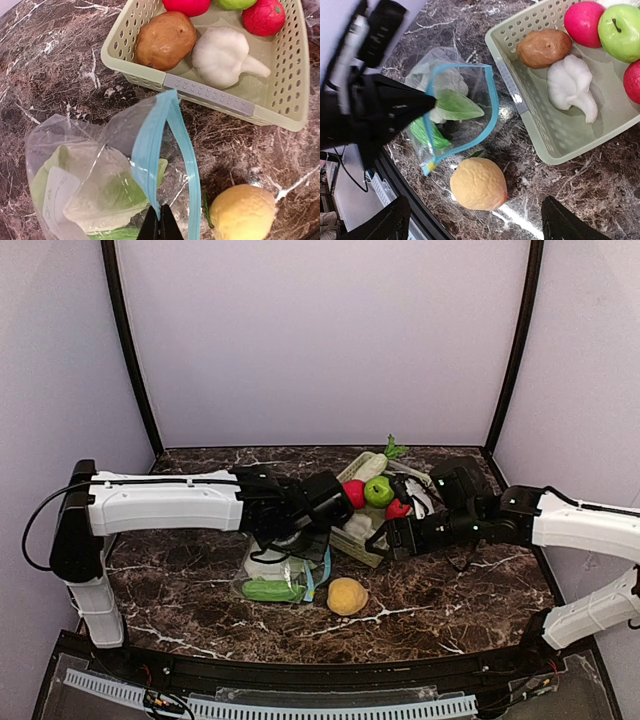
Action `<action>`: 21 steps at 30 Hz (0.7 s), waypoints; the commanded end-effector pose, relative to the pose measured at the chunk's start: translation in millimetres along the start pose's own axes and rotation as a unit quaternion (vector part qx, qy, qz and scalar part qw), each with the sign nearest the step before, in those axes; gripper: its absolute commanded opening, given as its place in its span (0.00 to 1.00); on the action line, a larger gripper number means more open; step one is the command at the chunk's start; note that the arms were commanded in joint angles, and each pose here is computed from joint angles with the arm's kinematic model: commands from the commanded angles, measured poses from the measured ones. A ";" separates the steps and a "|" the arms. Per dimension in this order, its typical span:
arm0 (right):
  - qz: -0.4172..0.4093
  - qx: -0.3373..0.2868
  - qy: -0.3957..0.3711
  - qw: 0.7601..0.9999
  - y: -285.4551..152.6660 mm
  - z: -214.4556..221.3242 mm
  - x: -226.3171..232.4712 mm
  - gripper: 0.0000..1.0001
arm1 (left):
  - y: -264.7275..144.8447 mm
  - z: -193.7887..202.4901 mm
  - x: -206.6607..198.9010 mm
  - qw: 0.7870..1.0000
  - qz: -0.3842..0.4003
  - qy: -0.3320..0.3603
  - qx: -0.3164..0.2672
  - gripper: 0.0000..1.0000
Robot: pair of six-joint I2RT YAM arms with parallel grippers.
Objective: Place the food in the zip-top bag and seal the zipper
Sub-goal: Pick up the zipper food storage bag at the center of the board.
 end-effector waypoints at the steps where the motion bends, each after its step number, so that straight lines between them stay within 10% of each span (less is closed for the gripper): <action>1: 0.033 0.053 -0.028 0.998 6.2 16.2 -11.3 0.92 | -49.4 -20.7 16.8 0.996 0.075 -0.026 -0.039 0.01; 10: 0.028 0.148 -0.056 0.987 39.8 43.9 13.6 0.97 | -86.0 -15.9 32.7 0.959 0.278 -0.040 -0.028 0.01; 21: 0.105 0.235 -0.040 0.965 91.7 55.9 16.1 0.99 | -80.8 -0.6 74.2 0.955 0.295 -0.030 0.009 0.01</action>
Point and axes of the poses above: each gripper's point midway between its finger pads, its own y axis out along the fingers, its own x axis along the line the jaws close on, z = x × y, the point moved 3 cm from there along -y, back along the fingers, and after that the axes turned 1 degree about y, right-handed, at the moved point
